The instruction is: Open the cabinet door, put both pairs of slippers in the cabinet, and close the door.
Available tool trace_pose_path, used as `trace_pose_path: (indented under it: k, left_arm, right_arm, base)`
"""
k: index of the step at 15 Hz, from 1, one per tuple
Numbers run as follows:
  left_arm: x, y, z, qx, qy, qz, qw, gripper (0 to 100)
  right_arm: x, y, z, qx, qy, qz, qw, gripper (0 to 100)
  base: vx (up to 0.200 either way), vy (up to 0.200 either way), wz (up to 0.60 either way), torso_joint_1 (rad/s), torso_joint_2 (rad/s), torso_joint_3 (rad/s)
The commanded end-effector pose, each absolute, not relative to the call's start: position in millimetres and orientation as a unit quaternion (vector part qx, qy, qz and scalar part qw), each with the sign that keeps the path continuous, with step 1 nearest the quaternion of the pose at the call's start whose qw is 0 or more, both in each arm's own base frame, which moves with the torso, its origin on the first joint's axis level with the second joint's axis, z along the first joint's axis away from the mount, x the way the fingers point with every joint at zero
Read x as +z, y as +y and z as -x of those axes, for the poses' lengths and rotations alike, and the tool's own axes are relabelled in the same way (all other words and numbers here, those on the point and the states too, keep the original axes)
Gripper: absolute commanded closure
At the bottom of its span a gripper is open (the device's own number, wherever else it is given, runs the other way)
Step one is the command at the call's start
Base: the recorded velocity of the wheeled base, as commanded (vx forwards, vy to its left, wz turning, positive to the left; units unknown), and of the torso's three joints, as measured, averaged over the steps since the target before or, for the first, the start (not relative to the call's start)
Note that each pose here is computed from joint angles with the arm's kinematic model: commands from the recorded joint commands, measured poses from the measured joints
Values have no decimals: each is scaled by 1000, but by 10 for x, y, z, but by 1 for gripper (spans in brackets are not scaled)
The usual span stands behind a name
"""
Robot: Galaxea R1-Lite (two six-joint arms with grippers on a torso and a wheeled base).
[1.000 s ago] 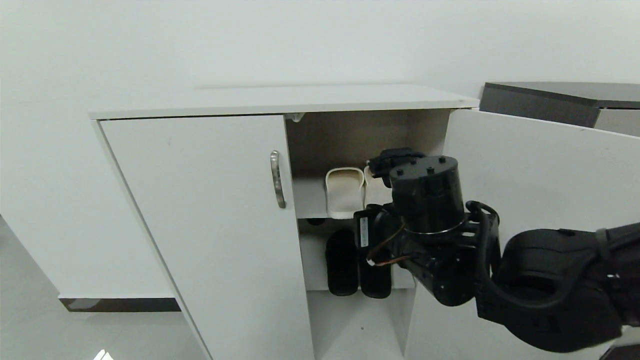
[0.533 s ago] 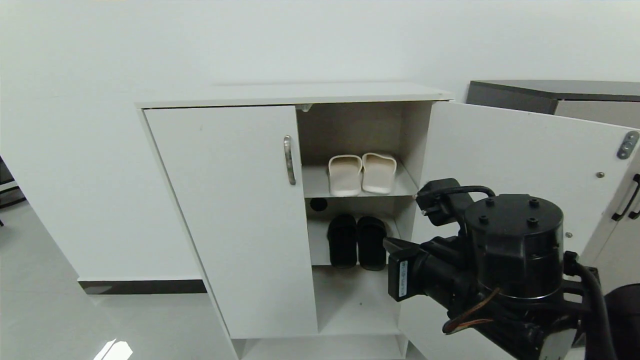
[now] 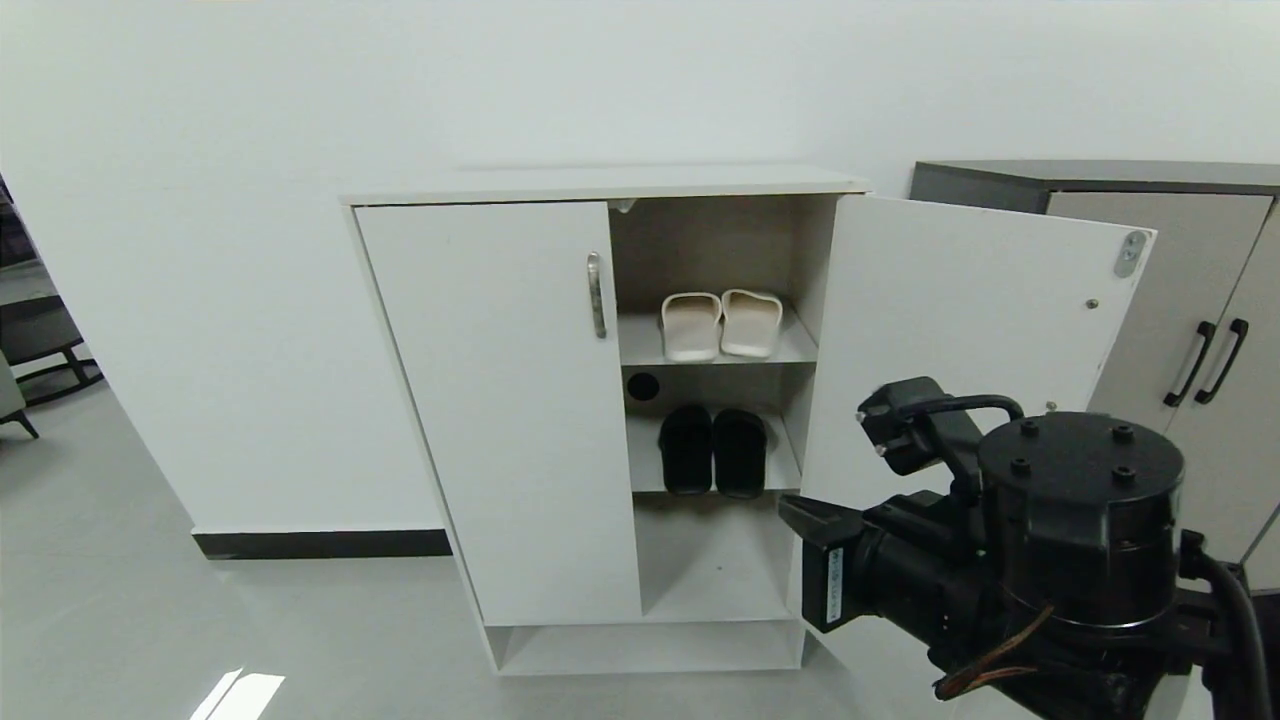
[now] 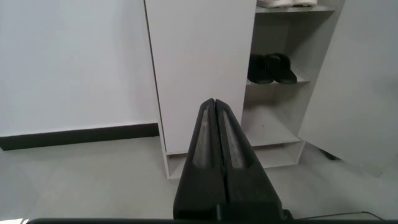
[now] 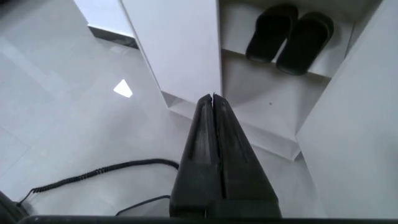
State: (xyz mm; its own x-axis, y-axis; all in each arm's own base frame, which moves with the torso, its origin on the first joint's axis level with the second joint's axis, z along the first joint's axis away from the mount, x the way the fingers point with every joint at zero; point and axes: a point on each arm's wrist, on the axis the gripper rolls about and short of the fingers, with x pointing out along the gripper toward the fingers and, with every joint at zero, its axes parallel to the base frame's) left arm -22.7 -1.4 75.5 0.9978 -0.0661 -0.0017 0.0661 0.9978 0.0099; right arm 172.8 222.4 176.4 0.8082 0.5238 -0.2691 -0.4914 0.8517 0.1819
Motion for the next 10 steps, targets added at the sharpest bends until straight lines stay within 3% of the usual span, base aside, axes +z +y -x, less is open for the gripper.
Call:
trace_pose_path:
  k: [1,10]
  left_arm:
    - [755,-14,226,-32,1,-5,999,100]
    - [755,-14,226,-33,1,-5,999,100]
  right_arm:
    - [1742,2221,-1732,266,160,-49,949,100]
    - [1724,2161,-1741,257,162,-49,951,100]
  base:
    - [0,0,0,0,0,0]
    - [0,0,0,5,-21,-17]
